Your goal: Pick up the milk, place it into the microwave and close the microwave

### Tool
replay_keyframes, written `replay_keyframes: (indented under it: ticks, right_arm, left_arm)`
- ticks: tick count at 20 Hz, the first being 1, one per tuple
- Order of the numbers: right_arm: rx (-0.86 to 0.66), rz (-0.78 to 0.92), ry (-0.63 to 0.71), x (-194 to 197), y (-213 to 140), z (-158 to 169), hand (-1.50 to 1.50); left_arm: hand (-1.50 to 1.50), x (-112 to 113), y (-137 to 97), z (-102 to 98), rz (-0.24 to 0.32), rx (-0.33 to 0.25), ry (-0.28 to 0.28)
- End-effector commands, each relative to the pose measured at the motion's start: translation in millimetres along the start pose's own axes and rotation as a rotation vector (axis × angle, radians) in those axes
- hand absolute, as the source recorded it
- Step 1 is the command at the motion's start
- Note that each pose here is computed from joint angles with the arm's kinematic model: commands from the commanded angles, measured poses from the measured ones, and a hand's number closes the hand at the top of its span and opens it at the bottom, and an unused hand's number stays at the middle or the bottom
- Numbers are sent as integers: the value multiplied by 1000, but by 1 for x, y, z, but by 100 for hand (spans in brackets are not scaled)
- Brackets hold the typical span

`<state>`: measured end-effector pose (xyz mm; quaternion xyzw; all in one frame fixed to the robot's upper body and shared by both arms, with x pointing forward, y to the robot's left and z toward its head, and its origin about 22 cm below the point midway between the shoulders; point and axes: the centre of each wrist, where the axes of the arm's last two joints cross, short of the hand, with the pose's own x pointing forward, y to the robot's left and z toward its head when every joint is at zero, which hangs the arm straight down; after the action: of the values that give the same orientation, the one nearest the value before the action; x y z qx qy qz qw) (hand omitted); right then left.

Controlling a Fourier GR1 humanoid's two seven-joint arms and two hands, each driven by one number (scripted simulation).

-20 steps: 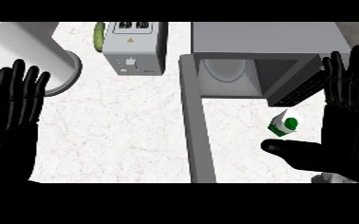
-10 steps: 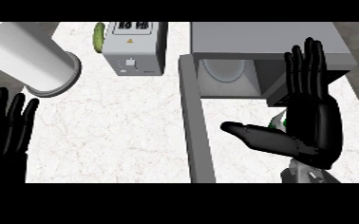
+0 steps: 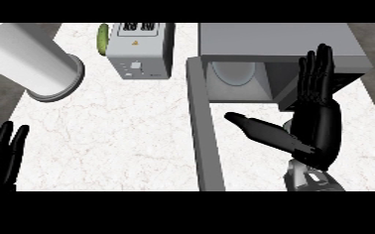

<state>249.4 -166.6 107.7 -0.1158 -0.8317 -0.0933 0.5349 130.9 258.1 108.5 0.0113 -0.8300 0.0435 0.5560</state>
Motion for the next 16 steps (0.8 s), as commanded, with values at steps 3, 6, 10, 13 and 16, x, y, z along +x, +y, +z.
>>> replay_keyframes:
  ticks: [3,6,10,13,16]
  right_arm:
    - [-55,43,44,-23,-32,19,-150]
    - [-103,54,51,-44,-35,3,-150]
    - [-143,31,93,-57,-50,-12,-150]
    - [-155,57,127,-76,-59,11,-150]
    - [-200,91,137,-97,-67,20,-150]
  left_arm:
    - [-150,-8,10,9,15,-7,-11]
    - [-150,10,5,20,-3,8,18]
    - [-150,-5,31,14,-5,4,-15]
    - [-150,20,22,35,-10,-3,-2]
    - [-150,-1,19,34,-5,-8,10]
